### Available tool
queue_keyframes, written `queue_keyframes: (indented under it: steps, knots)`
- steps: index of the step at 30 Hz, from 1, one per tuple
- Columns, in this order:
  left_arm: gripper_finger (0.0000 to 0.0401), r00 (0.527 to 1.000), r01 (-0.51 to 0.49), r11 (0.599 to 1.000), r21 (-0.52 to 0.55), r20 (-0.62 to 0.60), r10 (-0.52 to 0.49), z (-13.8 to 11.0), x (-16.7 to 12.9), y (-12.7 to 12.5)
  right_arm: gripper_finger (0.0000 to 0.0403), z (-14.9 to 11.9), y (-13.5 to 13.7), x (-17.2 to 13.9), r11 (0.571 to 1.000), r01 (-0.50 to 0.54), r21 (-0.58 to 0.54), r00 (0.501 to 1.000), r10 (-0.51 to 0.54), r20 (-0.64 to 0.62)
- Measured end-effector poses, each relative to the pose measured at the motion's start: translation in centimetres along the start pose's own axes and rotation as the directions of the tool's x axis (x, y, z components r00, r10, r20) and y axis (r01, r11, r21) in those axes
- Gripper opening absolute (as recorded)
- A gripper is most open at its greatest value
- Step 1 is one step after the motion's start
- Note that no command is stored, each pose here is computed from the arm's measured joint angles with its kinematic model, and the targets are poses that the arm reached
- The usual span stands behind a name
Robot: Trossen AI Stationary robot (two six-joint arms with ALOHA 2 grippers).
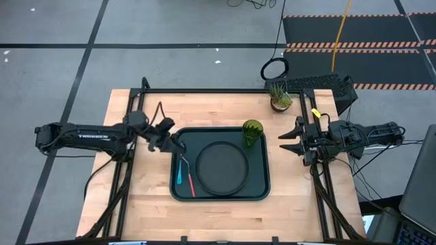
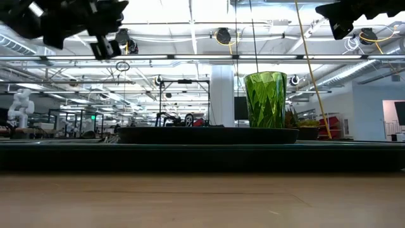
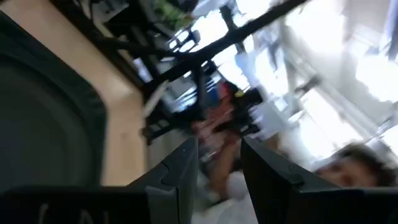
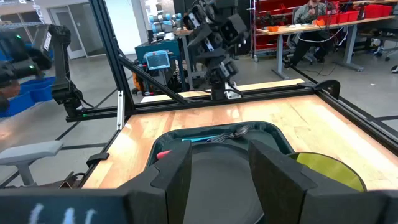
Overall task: Pick and place plate/cup/fork/spoon on tray
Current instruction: Adjust the pink fork
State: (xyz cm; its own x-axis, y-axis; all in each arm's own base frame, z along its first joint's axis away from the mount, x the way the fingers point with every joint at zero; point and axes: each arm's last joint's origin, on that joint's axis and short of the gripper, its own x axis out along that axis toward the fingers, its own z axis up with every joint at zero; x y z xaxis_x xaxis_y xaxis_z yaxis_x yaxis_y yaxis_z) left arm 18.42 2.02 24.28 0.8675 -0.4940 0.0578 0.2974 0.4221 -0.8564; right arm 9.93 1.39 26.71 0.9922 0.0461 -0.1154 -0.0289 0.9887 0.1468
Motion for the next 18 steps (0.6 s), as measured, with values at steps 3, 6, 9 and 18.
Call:
queue_keyframes:
  steps: [3, 6, 9, 18]
  knots:
    - [0.0124, 0.99, -0.087, 0.99, 0.109, -0.103, 0.099, 1.0, 0.6, -1.0, 0.015, 0.0, 0.0, 0.0, 1.0, 0.0, 0.0, 1.0, 0.0, 0.0]
    - [0.0124, 0.915, -0.277, 0.922, 0.27, -0.219, 0.339, 1.5, 0.3, -2.0, 0.015, 0.0, 0.0, 0.0, 1.0, 0.002, -0.012, 1.0, -0.002, 0.001]
    - [0.0124, 0.703, -0.483, 0.691, 0.538, -0.232, 0.673, 2.1, -0.6, -3.0, 0.015, 0.0, -0.1, 0.0, 0.998, 0.027, -0.065, 1.0, -0.027, 0.005]
    - [0.0124, 0.484, -0.437, 0.432, 0.789, -0.199, 0.852, 2.9, 1.2, -2.8, 0.015, 0.0, -0.1, 0.0, 0.985, 0.027, -0.173, 1.0, -0.027, 0.005]
